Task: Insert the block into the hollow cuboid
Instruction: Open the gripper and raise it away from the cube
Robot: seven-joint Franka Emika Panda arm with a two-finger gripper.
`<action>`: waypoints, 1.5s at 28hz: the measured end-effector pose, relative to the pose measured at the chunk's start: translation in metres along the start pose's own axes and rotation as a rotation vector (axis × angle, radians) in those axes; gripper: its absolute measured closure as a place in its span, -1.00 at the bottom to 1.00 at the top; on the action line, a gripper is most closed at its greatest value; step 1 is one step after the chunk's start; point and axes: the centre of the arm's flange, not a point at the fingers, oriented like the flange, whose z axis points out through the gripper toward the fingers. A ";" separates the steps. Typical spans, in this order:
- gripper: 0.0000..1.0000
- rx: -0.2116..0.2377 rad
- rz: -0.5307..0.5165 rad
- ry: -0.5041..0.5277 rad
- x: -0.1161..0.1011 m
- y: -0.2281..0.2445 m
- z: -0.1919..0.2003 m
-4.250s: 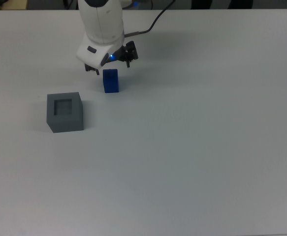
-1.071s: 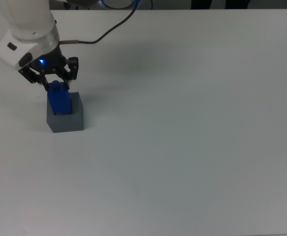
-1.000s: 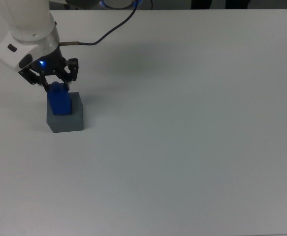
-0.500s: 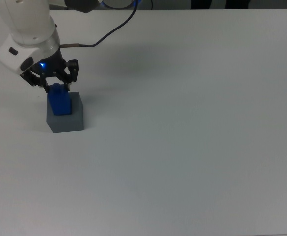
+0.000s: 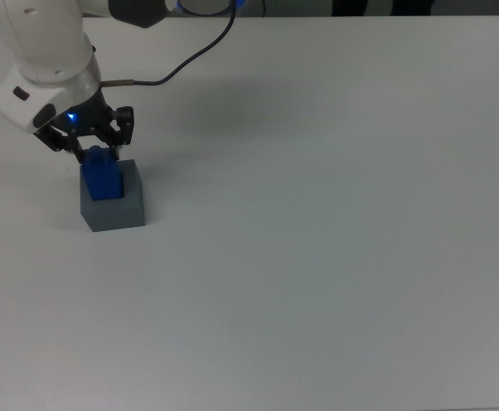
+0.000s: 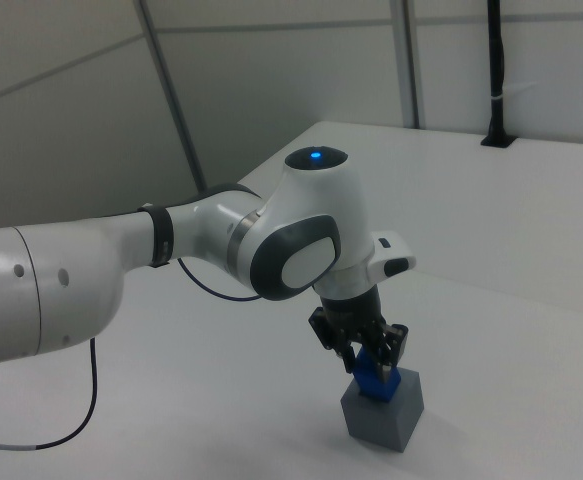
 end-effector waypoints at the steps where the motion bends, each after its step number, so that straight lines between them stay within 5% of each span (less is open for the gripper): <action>1: -0.02 0.000 0.000 -0.001 0.000 0.000 0.001; 14: -0.06 0.003 -0.003 -0.016 0.000 0.000 0.009; 27: -0.99 0.001 0.002 -0.006 0.002 -0.001 0.005; 42: -1.00 0.009 0.072 -0.025 0.008 -0.004 -0.046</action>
